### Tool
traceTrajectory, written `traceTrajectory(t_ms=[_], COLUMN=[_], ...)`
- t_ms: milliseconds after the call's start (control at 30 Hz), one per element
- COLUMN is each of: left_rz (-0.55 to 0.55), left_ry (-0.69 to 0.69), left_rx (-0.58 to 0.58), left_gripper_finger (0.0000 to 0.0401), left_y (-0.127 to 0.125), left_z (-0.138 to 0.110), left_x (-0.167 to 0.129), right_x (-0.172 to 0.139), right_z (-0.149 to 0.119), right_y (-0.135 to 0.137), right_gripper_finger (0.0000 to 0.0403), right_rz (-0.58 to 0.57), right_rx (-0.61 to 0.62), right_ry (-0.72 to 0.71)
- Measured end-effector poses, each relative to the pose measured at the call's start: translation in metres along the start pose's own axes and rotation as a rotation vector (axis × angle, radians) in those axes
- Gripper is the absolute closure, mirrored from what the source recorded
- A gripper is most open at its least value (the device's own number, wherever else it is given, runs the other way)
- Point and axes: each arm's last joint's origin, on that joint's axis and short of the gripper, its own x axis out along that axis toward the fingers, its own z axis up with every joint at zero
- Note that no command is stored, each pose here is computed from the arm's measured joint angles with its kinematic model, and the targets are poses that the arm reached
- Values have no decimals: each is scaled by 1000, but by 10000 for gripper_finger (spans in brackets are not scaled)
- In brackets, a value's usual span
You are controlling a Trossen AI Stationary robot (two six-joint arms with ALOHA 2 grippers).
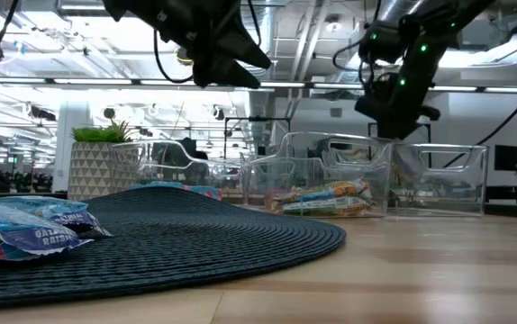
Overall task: Pick and place Granola Bars by type
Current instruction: Put the blue granola bar into the right transparent bin
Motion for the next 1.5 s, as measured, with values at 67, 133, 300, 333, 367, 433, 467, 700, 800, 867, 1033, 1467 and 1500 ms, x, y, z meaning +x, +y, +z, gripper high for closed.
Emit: traceTrajectory(t_ms=[67,133,300,333,367,433,467,700,800,867,1033,1467,1500], left_rz=[2,2,-17,-18,-21,-22,-22,-21,-20,-21,-32,-65,-68], left_ry=[11,17,37,38,37,38,38,57,65,66,67,68,69], left_rx=[1,2,3,2,3,4,4,9,7,8,14,32,42], left_gripper_finger=[117,117,117,117,117,117,118,118,118,118,118,118,118], left_y=[0,0,0,0,-1,-1,-1,-2,-2,-3,-6,-18,-19], left_z=[-1,-2,-3,-3,-3,-3,-4,-5,-6,-7,-7,-9,-10], left_x=[0,0,0,0,0,0,0,0,-1,-1,-1,-3,-4], right_x=[7,12,24,27,29,33,34,36,35,35,35,-40,-50], right_z=[-1,-3,-7,-7,-7,-8,-8,-8,-8,-8,-8,0,-1], right_y=[1,1,5,6,6,6,6,7,6,6,7,21,24], right_gripper_finger=[339,339,339,339,339,339,338,292,257,234,191,179,180], right_rz=[-2,-17,-38,-41,-44,-52,-54,-57,-57,-57,-55,25,59], right_rx=[-5,-18,-40,-43,-45,-46,-48,-59,-57,-56,-63,-141,-157], right_ry=[38,74,131,138,147,162,166,173,165,165,161,-262,-308])
